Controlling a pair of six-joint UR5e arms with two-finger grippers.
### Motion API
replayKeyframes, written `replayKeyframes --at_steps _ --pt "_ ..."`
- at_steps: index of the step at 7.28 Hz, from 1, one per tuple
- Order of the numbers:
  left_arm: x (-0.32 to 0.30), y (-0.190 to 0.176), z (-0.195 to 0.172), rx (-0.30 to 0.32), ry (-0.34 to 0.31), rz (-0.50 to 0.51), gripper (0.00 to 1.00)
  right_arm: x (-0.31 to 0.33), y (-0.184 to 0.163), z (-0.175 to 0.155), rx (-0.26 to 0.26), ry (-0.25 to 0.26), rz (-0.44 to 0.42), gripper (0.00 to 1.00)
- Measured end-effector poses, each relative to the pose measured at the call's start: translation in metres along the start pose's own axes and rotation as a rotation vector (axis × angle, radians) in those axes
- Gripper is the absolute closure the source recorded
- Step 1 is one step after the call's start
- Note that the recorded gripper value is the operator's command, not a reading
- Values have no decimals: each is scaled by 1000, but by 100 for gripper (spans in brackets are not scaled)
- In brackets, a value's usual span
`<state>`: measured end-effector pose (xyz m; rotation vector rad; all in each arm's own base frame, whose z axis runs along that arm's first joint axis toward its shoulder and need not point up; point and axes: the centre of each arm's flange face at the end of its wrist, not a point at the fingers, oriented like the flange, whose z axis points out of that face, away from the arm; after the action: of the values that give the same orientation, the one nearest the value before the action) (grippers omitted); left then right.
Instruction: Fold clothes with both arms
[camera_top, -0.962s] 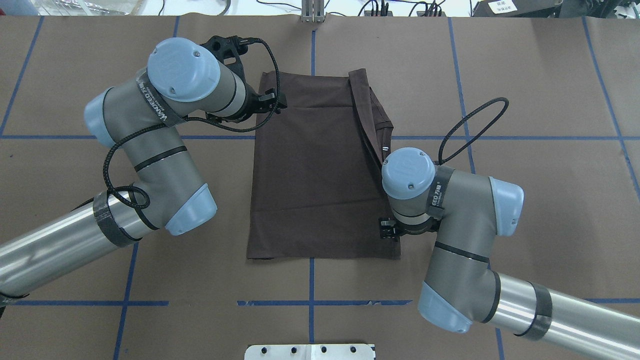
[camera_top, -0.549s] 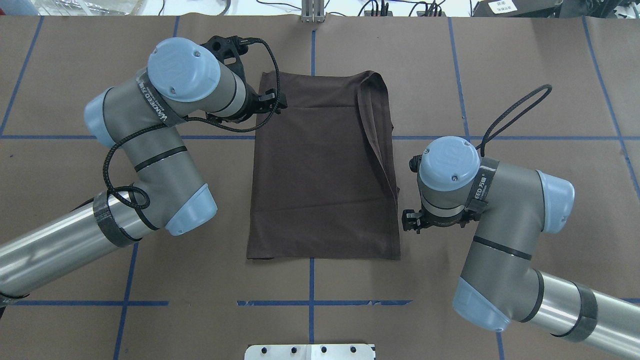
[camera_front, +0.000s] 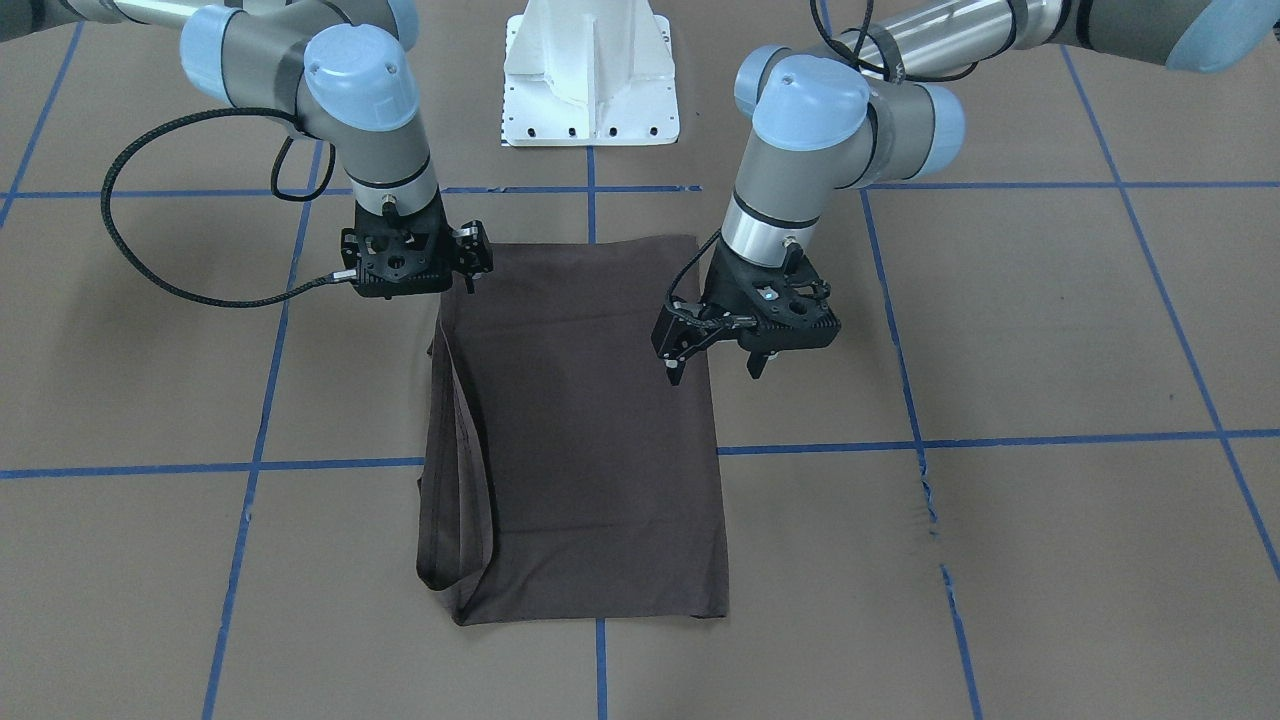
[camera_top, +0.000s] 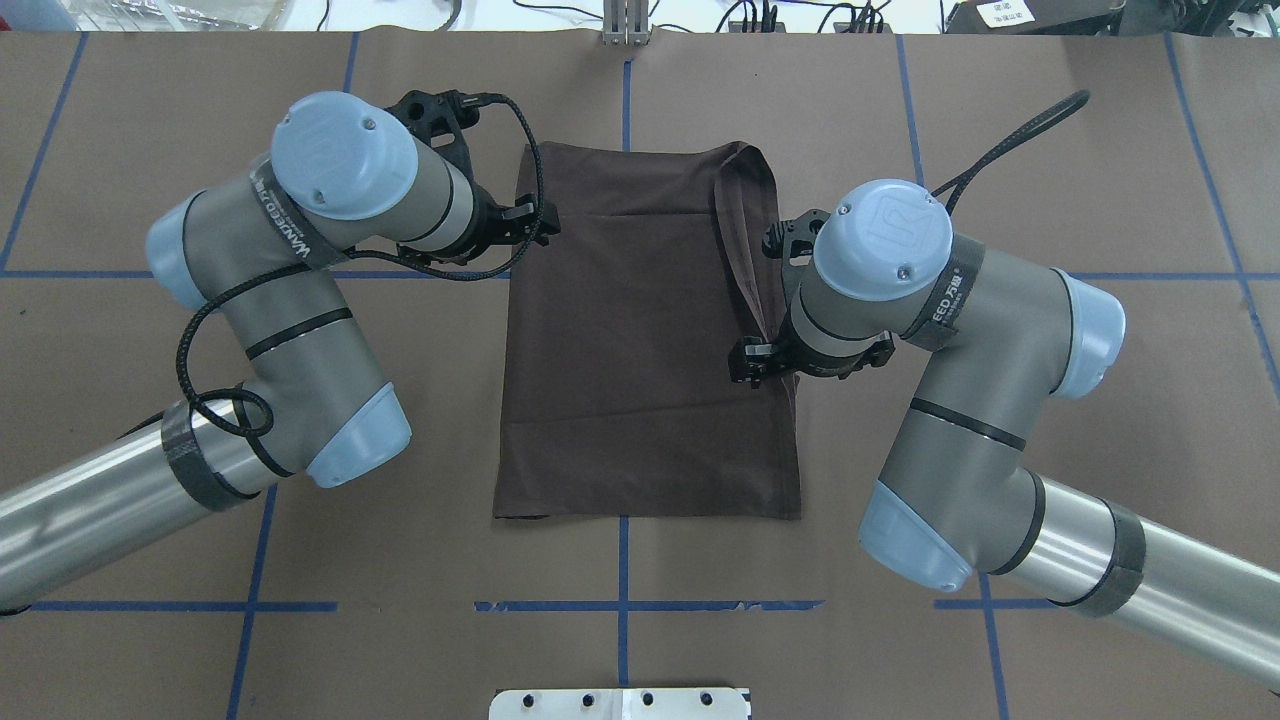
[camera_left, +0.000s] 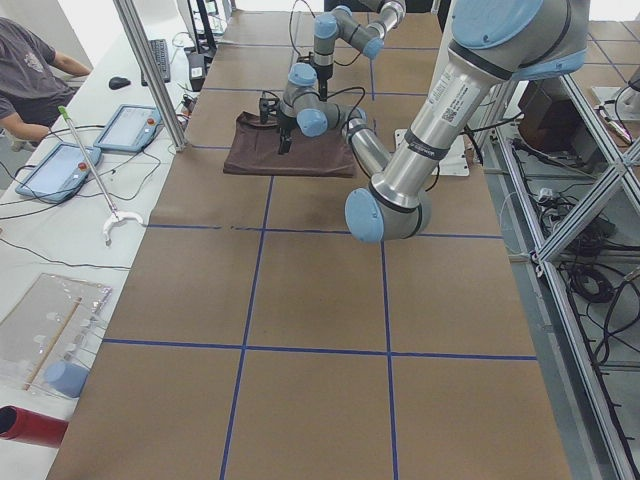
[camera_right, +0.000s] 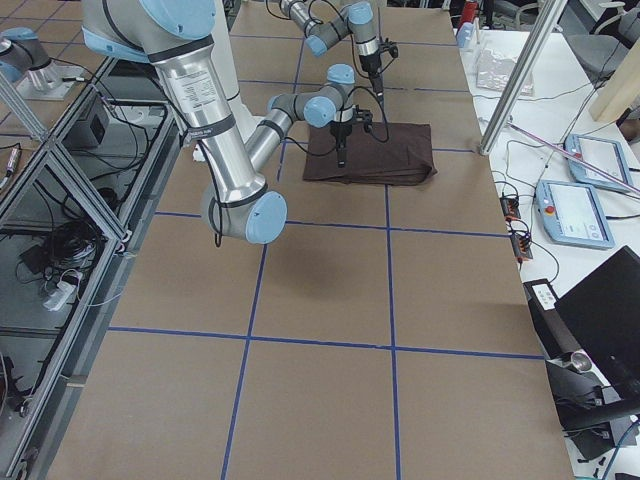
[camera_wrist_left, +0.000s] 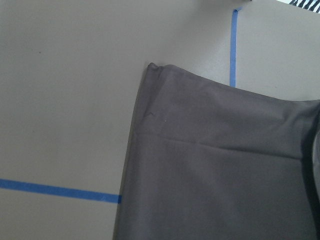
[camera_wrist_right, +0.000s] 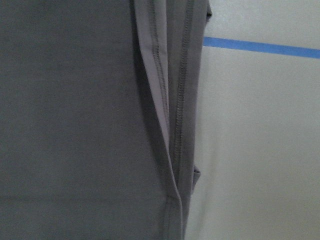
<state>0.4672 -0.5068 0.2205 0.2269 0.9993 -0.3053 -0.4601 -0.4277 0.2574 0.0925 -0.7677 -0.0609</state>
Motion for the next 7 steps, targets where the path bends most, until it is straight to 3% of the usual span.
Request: replayKeyframes --at_steps 2,5,7 --pt "-15 26 -8 -29 38 -19 0 -2 -21 3 11 -16 12 0" --pt "-11 32 -30 -21 80 -14 0 -25 -97 39 18 34 -21 0" --pt "-6 34 -42 -15 105 -6 0 -25 -120 62 0 90 -73 0"
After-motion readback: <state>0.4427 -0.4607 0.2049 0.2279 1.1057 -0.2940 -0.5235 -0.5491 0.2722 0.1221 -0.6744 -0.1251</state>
